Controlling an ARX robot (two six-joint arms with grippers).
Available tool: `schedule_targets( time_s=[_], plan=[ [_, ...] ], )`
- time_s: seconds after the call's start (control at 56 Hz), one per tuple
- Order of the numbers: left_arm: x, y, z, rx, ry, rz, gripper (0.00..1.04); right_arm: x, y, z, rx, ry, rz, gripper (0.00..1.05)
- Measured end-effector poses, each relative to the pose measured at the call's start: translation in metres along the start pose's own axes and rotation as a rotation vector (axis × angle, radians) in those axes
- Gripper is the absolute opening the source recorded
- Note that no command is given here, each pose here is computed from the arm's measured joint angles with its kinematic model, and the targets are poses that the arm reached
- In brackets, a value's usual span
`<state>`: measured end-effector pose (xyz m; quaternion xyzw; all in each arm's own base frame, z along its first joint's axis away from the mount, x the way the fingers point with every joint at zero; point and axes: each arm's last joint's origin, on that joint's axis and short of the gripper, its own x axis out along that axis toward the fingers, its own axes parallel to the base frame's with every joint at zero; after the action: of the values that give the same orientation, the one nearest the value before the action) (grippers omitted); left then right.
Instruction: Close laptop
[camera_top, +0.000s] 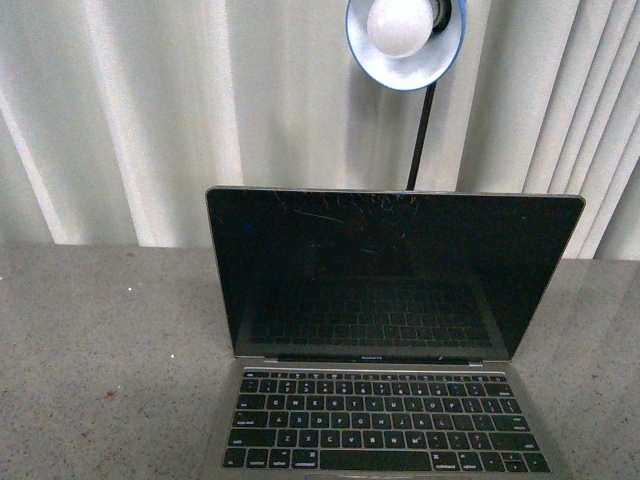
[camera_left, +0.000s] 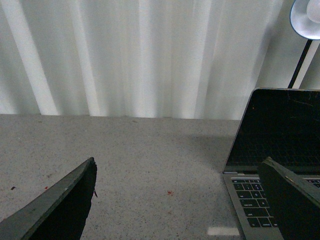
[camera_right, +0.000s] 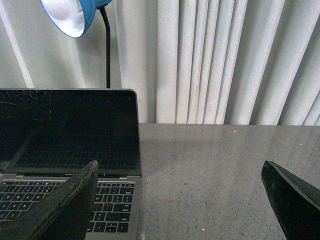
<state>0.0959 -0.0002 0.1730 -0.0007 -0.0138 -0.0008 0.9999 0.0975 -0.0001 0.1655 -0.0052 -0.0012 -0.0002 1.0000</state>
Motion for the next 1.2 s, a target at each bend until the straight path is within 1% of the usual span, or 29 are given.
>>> schedule_targets(
  time_s=[1.196],
  plan=[
    [0.0000, 0.0000, -0.0001, 0.000, 0.000, 0.000, 0.98, 0.0000, 0.0000, 0.0000, 0.000, 0.000, 0.000, 0.97]
  ],
)
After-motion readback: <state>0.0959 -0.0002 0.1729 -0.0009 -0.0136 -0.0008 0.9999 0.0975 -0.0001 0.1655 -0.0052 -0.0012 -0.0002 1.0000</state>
